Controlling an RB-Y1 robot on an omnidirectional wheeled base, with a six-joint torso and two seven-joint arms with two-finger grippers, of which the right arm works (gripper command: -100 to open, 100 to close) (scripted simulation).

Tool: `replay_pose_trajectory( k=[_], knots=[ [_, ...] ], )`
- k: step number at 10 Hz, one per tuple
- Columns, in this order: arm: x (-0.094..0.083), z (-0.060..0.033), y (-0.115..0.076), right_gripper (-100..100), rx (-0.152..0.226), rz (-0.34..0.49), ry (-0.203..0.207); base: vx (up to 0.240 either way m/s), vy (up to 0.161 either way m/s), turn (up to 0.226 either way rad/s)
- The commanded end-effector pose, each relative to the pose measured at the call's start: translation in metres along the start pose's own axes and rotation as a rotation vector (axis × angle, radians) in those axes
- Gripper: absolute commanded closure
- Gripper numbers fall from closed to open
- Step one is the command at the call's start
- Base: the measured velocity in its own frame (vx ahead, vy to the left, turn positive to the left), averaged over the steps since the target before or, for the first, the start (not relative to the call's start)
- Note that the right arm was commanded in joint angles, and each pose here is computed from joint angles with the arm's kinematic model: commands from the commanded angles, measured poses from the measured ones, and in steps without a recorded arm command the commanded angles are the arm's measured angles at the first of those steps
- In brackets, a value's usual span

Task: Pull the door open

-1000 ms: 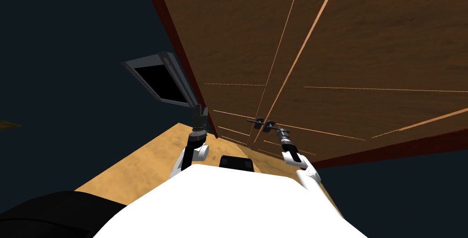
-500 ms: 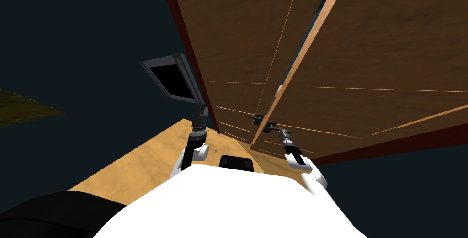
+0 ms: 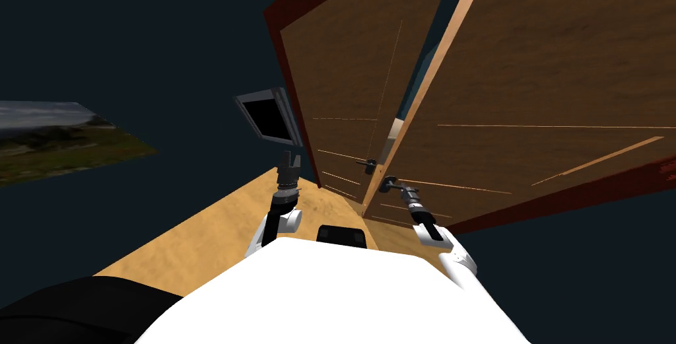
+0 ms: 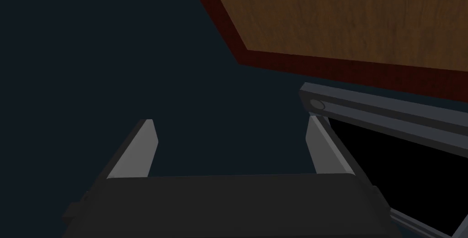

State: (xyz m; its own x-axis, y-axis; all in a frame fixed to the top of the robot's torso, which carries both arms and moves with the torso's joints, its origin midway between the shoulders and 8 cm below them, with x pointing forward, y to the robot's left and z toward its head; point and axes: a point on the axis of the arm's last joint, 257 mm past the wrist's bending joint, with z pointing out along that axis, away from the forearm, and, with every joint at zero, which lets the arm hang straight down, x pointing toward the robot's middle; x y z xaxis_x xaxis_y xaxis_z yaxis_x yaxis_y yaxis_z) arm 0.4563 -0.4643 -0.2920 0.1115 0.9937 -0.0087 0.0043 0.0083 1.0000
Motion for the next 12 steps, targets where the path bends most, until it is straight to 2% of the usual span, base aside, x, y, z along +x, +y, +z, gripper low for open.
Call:
replay_pose_trajectory(
  k=[1,2,5,10,11,12],
  knots=[
    [0.0,0.0,0.0,100,0.0,0.0,0.0,-0.105,-0.041,0.034],
    [0.003,-0.0068,-0.001,100,0.0,0.001,0.025,-0.141,-0.037,0.092],
    [0.007,-0.018,0.0,100,-0.005,0.001,0.066,-0.191,-0.061,0.106],
    [0.016,-0.042,-0.001,100,-0.004,0.008,0.154,-0.182,-0.066,0.093],
    [0.009,-0.0376,0.001,100,-0.003,0.0,0.133,-0.08,-0.032,0.008],
    [0.009,-0.0455,-0.001,100,-0.001,0.002,0.152,-0.142,-0.052,0.118]
  ],
)
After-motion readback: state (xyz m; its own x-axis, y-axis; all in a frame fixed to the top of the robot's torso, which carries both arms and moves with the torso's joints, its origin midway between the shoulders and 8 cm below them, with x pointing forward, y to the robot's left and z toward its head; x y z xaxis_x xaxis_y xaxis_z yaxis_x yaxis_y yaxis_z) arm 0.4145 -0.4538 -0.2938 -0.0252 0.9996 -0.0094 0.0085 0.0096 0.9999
